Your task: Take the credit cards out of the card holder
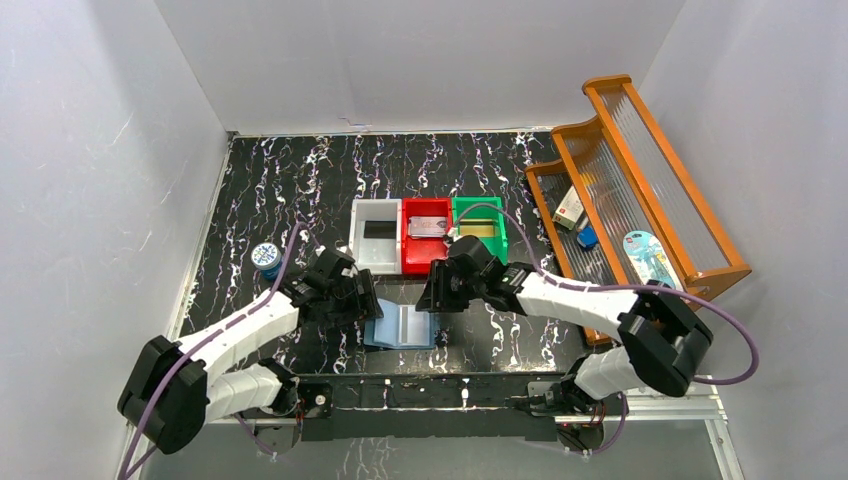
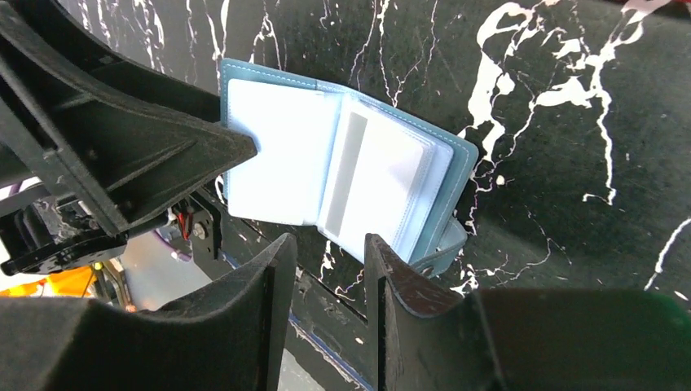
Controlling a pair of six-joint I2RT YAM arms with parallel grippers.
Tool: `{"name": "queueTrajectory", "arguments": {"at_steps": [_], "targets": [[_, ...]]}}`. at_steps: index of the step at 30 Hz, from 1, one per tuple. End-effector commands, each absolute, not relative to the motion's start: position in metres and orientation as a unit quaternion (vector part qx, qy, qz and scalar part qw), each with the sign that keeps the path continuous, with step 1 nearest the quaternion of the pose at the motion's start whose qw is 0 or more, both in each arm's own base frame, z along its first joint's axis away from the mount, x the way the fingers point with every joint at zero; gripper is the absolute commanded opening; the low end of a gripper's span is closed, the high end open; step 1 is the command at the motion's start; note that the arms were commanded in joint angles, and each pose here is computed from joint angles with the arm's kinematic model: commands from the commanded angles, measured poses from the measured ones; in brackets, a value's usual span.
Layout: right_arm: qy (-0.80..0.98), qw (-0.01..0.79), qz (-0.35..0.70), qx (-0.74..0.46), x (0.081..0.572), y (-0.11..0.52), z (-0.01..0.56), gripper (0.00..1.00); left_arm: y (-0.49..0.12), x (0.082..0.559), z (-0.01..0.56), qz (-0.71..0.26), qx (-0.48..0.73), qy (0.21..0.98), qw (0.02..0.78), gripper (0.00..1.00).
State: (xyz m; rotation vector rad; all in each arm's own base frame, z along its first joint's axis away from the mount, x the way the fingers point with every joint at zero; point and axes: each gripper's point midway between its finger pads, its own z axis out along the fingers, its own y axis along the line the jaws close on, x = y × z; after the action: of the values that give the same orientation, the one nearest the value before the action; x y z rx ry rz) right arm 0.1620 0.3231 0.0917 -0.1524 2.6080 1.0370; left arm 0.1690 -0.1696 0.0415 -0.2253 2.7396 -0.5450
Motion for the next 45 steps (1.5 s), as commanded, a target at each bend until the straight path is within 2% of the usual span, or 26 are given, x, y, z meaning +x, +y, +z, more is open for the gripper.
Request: {"name": "queueTrajectory", "arguments": {"at_steps": [1,3,4,6,8,10,11,24,32,45], "targets": [[0.917,0.155,0.361,-0.068,0.166,0.338,0.091,0.45,-0.161,0.179,0.039,-0.149,-0.087,0.969,0.177,0.76],[0.919,0.147,0.359,-0.073,0.162,0.339,0.085,0.46,-0.170,0.180,0.034,-0.172,-0.074,0.966,0.175,0.72],[0.921,0.136,0.354,-0.086,0.153,0.347,0.079,0.47,-0.179,0.176,0.029,-0.200,-0.052,0.964,0.166,0.59],[0.944,0.144,0.286,-0.081,0.149,0.348,0.053,0.49,-0.184,0.170,0.025,-0.220,-0.021,0.961,0.166,0.27],[0.949,0.144,0.270,-0.076,0.146,0.352,0.044,0.49,-0.186,0.163,0.024,-0.245,-0.012,0.955,0.170,0.17],[0.963,0.158,0.211,-0.055,0.152,0.341,0.035,0.50,-0.192,0.152,0.021,-0.274,-0.015,0.949,0.155,0.04],[0.965,0.159,0.203,-0.055,0.151,0.339,0.036,0.51,-0.191,0.151,0.019,-0.274,-0.016,0.949,0.154,0.02],[0.968,0.187,0.141,-0.088,0.144,0.338,0.050,0.61,-0.187,0.141,0.017,-0.284,-0.046,0.946,0.148,0.00],[0.975,0.174,0.104,-0.096,0.139,0.338,0.029,0.63,-0.188,0.141,0.013,-0.282,-0.048,0.947,0.144,0.00],[0.968,0.224,0.045,-0.105,0.140,0.335,0.042,0.75,-0.186,0.140,0.012,-0.278,-0.048,0.949,0.143,0.00]]}}
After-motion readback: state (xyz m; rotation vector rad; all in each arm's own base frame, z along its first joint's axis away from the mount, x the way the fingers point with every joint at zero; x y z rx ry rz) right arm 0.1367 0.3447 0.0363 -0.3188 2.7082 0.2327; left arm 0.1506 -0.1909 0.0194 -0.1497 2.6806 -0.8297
